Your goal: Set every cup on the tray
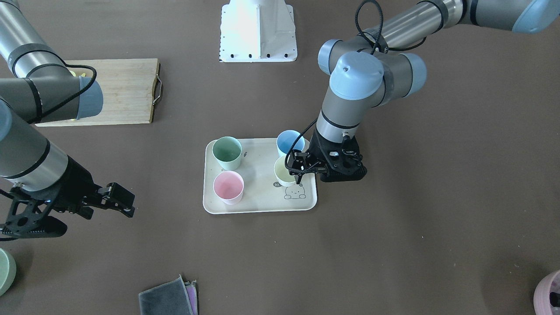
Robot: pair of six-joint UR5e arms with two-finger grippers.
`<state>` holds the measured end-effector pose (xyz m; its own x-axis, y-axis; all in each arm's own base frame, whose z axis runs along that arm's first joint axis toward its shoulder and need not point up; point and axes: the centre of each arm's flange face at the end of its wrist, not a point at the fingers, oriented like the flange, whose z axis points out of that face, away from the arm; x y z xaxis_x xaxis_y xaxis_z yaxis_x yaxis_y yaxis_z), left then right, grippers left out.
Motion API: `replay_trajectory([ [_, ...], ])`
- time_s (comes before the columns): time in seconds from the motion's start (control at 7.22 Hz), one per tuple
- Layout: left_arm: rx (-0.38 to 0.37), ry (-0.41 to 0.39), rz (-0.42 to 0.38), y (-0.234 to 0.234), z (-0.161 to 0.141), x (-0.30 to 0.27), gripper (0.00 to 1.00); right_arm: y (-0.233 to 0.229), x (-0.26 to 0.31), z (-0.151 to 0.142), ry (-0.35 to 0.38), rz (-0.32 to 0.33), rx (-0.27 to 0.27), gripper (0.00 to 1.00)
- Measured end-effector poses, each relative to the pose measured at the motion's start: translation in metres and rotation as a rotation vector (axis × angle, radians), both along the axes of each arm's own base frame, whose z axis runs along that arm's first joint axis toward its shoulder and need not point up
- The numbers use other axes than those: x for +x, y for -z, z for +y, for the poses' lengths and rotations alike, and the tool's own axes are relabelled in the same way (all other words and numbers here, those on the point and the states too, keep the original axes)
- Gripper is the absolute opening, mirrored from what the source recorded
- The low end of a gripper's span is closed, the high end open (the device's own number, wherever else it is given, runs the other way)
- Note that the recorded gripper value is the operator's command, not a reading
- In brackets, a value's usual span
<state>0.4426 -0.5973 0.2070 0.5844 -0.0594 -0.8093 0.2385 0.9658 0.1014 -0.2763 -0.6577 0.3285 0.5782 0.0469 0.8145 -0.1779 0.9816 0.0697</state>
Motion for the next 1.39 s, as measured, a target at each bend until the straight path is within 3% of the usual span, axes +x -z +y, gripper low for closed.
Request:
replay_trajectory([
  [0.28, 0.094, -0.026, -0.036, -0.035, -0.031, -0.097, 0.98, -0.028, 0.048, 0.011, -0.032, -0.003, -0.008, 1.0],
  [0.55, 0.222, -0.054, -0.131, -0.102, -0.031, -0.205, 0.98, -0.071, 0.085, 0.025, -0.045, 0.034, -0.014, 1.0],
  [0.83, 0.227, -0.036, -0.209, -0.174, -0.019, -0.282, 0.98, -0.136, 0.131, 0.042, 0.044, 0.117, 0.047, 1.0],
  [1.11, 0.208, -0.058, -0.279, -0.248, 0.002, -0.355, 0.98, -0.175, 0.179, 0.056, 0.134, 0.197, 0.051, 1.0],
  [1.39, 0.171, -0.094, -0.296, -0.312, 0.033, -0.422, 0.98, -0.228, 0.252, 0.091, 0.242, 0.27, 0.054, 1.0],
])
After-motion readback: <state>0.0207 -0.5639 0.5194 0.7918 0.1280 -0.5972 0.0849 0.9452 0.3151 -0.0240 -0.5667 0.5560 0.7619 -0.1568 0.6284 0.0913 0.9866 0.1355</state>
